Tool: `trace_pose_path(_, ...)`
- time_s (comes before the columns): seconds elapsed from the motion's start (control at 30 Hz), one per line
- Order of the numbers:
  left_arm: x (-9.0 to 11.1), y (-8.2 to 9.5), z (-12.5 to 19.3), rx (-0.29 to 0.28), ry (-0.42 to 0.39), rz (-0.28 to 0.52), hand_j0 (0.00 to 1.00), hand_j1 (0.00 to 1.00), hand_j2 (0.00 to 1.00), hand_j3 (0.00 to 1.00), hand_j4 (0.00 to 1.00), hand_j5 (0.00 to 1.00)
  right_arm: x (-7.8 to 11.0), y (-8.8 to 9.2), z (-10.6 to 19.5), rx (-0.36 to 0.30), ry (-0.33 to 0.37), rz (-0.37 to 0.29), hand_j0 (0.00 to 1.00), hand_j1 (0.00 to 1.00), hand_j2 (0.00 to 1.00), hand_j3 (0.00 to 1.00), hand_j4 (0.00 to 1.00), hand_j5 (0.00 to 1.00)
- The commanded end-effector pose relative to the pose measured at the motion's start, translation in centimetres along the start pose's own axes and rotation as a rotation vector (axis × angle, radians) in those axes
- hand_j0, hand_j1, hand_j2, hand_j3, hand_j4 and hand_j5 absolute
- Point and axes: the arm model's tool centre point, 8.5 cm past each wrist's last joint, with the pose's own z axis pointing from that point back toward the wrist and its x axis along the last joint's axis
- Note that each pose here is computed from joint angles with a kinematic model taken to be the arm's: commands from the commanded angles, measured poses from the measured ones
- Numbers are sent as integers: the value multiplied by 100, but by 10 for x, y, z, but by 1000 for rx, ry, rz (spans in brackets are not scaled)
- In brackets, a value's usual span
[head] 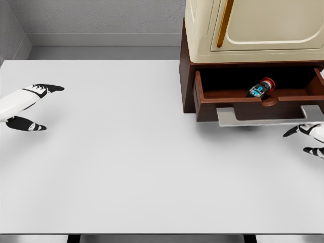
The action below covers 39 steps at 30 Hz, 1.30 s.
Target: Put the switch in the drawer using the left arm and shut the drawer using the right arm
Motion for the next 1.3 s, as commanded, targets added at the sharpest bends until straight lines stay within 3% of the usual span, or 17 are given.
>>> trace_pose_path(0.0, 0, 1, 0, 5, -2, 5, 100, 100, 100, 100, 100, 100, 1, 1, -1, -22, -4, -24, 70, 70, 70, 70, 70, 70)
trace_pose_path(0.17, 1, 1, 0, 4, -4, 4, 100, 100, 100, 100, 100, 100, 1, -2, -6, -44, -9, -26, 70, 70, 70, 70, 70, 70)
trace_pose_path(0.23, 1, 1, 0, 6, -3, 4, 100, 100, 100, 100, 100, 100, 1, 1, -9, -2, -13, -34, 71, 71, 71, 71, 71, 71)
trace_pose_path(1.27, 2, 1, -1, 6, -7, 3, 100, 100, 100, 100, 100, 100, -11, 3, -47, -8, -20, -78, 70, 70, 70, 70, 70, 70)
